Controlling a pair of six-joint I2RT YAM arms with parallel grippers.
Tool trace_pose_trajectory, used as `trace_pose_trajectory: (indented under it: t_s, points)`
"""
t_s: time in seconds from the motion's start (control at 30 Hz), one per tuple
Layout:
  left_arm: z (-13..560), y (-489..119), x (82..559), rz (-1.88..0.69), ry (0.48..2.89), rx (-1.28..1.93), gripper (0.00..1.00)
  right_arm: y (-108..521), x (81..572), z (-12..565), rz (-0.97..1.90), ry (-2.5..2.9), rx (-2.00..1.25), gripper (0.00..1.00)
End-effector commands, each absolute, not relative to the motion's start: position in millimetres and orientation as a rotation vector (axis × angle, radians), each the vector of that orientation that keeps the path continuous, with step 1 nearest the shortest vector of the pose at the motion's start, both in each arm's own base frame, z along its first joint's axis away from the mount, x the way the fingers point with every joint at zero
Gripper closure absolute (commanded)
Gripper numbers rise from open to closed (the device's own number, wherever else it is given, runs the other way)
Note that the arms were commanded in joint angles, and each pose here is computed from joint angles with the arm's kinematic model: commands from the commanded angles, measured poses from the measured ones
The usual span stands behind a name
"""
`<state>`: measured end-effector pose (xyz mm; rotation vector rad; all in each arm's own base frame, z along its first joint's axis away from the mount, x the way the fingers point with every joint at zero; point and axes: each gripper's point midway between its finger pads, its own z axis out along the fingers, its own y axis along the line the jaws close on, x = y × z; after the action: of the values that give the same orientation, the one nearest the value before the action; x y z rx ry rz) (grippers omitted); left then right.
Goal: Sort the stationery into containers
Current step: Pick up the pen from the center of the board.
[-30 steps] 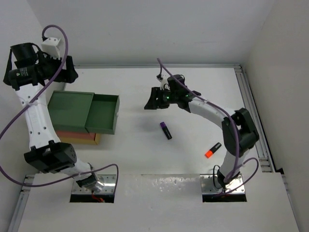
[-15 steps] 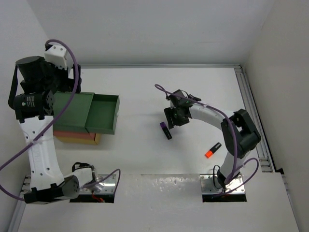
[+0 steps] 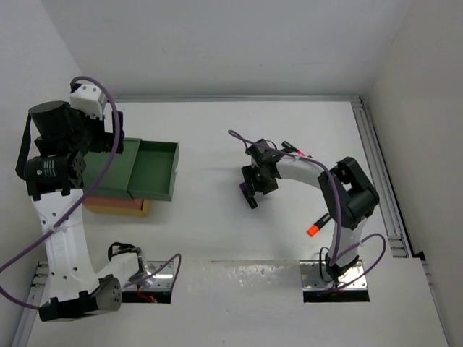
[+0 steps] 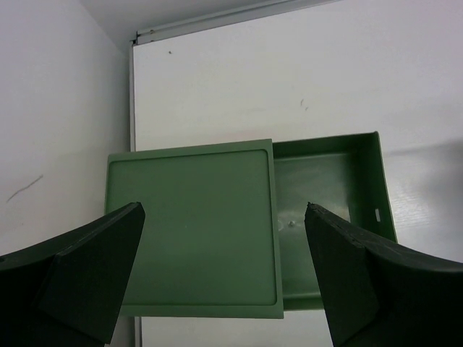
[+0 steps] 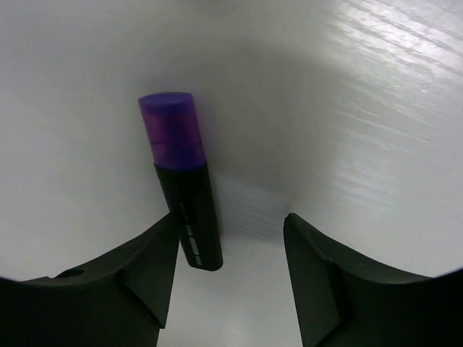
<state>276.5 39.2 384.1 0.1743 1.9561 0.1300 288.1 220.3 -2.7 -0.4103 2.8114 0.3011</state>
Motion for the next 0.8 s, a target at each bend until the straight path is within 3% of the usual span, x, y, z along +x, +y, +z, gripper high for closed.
trace_pose_trajectory:
  t_s: [0.0, 0.3, 0.37, 0.4, 0.5, 0.6, 0.77]
  points:
    - [387, 45, 273, 0.149, 1.935, 0.130, 0.00, 238, 288, -1, 0.367, 2.780, -0.426, 0.42]
    - [374, 50, 267, 0.147, 1.956, 0.092, 0.00, 246, 291, -20, 0.277, 2.788, -0.521, 0.50]
    - [372, 50, 266, 0.146, 1.958, 0.089, 0.00, 244, 292, -22, 0.263, 2.793, -0.522, 0.59]
    - [371, 51, 266, 0.149, 1.961, 0.088, 0.00, 244, 292, -23, 0.262, 2.792, -0.527, 0.71]
    - [370, 52, 265, 0.152, 1.964, 0.077, 0.00, 250, 292, -10, 0.303, 2.777, -0.539, 0.92]
    - [367, 53, 266, 0.144, 1.968, 0.068, 0.00, 268, 294, 32, 0.517, 2.718, -0.509, 1.00]
    - [364, 53, 267, 0.114, 1.977, 0.045, 0.00, 313, 303, 144, 1.006, 2.491, -0.443, 1.00]
